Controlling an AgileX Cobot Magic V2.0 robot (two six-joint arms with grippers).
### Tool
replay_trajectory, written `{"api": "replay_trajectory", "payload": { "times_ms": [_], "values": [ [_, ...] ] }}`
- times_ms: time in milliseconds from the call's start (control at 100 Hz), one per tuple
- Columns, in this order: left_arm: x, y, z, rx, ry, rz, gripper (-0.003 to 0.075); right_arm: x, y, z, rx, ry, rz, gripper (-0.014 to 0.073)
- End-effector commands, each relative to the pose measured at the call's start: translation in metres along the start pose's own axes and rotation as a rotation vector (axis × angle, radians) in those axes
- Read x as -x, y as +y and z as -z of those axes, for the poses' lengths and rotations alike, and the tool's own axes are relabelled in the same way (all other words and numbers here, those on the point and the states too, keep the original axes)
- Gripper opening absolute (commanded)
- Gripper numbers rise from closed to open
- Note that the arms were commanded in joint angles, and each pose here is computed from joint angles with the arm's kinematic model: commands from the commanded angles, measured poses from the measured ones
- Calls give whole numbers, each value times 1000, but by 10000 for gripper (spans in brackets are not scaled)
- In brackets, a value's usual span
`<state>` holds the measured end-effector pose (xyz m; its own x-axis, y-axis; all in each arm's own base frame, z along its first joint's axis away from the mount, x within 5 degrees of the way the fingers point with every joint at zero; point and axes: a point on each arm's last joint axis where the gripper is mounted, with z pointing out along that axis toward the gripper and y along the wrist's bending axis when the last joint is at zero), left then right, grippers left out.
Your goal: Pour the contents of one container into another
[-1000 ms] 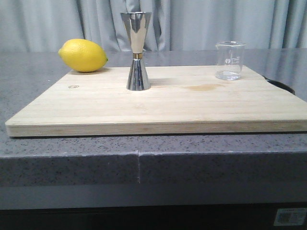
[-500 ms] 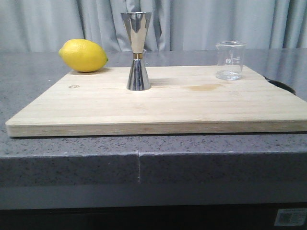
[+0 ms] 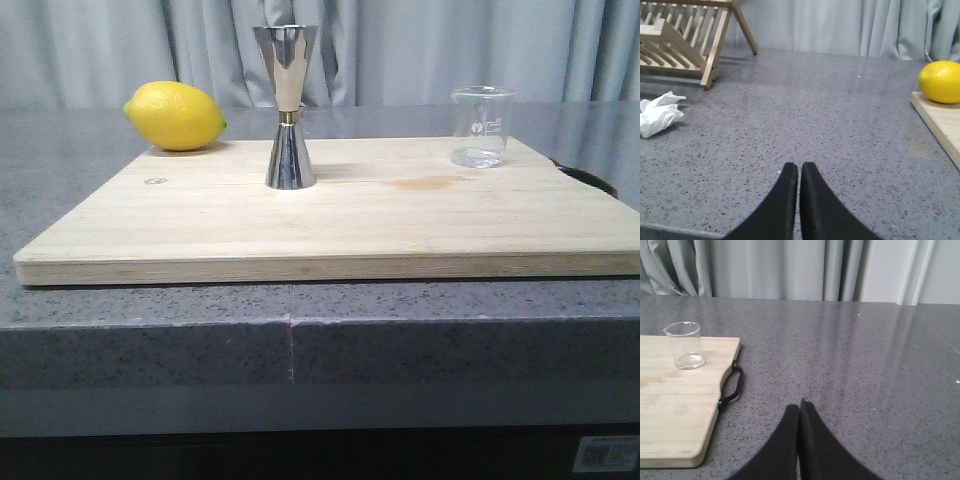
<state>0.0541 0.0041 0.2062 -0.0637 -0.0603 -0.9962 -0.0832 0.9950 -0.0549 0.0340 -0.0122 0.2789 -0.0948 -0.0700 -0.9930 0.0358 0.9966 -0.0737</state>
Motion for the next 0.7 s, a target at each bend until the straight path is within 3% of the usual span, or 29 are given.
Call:
{"api": "replay_trajectory", "payload": {
  "times_ms": [0, 110, 690],
  "values": [
    [14, -1, 3, -13, -187, 18, -19, 13, 1, 1, 14, -81, 17, -72],
    [7, -1, 1, -27, -261, 17, -19, 13, 1, 1, 14, -81, 17, -71],
    [4, -5, 0, -92, -223, 0, -19, 13, 1, 1, 14, -81, 17, -72]
  ]
}}
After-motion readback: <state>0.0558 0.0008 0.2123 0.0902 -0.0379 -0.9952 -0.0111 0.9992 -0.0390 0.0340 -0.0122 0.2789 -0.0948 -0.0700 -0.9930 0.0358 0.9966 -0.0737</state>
